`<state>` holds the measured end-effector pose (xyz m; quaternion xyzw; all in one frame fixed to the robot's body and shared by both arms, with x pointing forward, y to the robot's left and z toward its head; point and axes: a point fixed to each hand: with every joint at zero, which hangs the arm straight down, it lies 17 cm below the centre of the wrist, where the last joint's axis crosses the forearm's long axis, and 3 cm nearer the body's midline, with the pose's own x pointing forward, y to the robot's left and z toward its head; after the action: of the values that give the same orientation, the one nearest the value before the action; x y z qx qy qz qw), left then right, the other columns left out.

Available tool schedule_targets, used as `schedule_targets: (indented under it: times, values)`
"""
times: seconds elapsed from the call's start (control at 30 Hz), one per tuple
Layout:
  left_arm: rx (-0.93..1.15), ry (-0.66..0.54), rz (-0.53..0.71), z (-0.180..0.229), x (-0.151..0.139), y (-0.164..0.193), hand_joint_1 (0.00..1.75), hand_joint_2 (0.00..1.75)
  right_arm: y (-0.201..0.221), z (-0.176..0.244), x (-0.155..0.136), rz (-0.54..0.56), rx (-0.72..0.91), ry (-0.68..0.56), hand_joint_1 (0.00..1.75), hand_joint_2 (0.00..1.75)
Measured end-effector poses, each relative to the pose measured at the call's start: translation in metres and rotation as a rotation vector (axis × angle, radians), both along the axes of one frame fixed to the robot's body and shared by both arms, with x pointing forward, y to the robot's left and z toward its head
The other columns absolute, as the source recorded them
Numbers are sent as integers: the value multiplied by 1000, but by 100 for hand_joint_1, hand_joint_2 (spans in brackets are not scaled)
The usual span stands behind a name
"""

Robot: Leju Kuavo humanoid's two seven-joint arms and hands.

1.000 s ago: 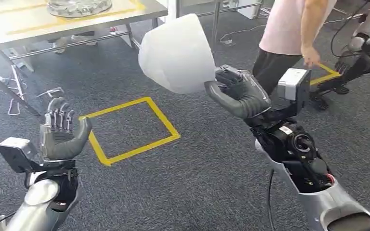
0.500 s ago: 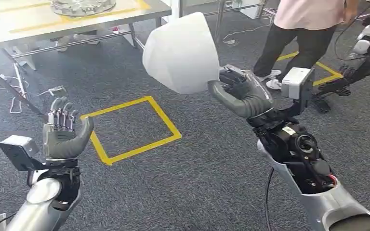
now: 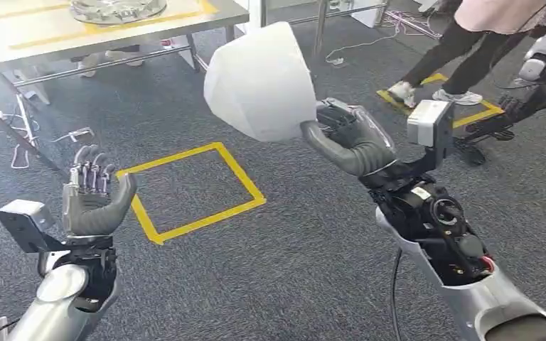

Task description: Take the parts from the cabinet and place them on the table.

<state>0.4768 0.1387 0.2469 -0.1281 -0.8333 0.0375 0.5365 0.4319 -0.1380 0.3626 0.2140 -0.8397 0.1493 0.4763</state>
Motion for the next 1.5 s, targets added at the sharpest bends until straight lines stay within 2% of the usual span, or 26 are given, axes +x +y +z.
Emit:
schedule_targets:
  times: [1.5]
  values:
    - [-1,16,17,0,0,4,0,175,6,-5,-2,15,-8,18,175,175]
